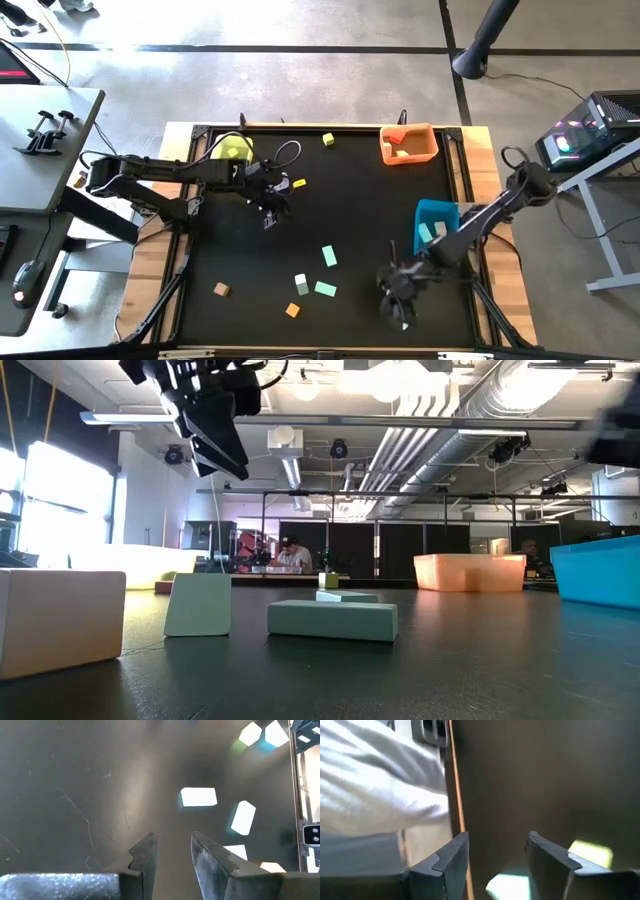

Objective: Sort blocks by size
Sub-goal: Put the yellow square block into the yellow bin

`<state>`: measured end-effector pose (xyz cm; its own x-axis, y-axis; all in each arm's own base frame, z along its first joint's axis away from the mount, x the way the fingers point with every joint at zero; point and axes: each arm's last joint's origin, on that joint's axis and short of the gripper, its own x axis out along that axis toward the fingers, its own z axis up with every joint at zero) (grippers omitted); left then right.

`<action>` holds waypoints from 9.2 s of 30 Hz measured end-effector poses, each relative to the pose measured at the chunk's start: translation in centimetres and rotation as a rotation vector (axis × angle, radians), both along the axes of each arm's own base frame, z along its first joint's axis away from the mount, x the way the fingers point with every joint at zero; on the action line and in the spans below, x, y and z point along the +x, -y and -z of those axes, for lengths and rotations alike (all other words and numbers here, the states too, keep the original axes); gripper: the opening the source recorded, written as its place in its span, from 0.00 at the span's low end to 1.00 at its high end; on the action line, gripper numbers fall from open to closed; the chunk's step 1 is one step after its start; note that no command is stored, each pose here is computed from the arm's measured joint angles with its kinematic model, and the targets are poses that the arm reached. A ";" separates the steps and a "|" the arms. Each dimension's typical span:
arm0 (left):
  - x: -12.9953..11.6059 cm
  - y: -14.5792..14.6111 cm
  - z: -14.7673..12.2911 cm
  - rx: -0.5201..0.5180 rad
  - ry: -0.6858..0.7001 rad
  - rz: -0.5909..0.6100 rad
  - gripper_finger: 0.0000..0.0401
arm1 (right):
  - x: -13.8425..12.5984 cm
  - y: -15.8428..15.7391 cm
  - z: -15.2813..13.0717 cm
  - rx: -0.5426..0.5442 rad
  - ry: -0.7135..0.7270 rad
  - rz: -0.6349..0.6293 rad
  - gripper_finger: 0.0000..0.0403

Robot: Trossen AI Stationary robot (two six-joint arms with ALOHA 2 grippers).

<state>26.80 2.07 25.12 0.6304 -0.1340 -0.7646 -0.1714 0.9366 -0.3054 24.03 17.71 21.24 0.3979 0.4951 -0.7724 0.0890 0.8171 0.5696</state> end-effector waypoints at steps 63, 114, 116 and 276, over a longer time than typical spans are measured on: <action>3.0 7.7 -8.9 0.530 1.073 0.412 0.40 | 7.1 9.8 -13.9 0.071 0.894 0.629 0.32; 5.0 7.0 -7.9 0.848 0.945 0.146 0.50 | 7.8 12.5 -14.1 0.166 0.891 0.689 0.32; 5.0 7.2 -8.0 0.850 0.945 0.149 0.47 | 7.8 12.5 -14.1 0.165 0.889 0.689 0.32; -8.8 -7.5 -2.9 0.185 0.113 -0.674 0.63 | 17.8 47.2 4.7 -0.421 -0.264 0.854 0.48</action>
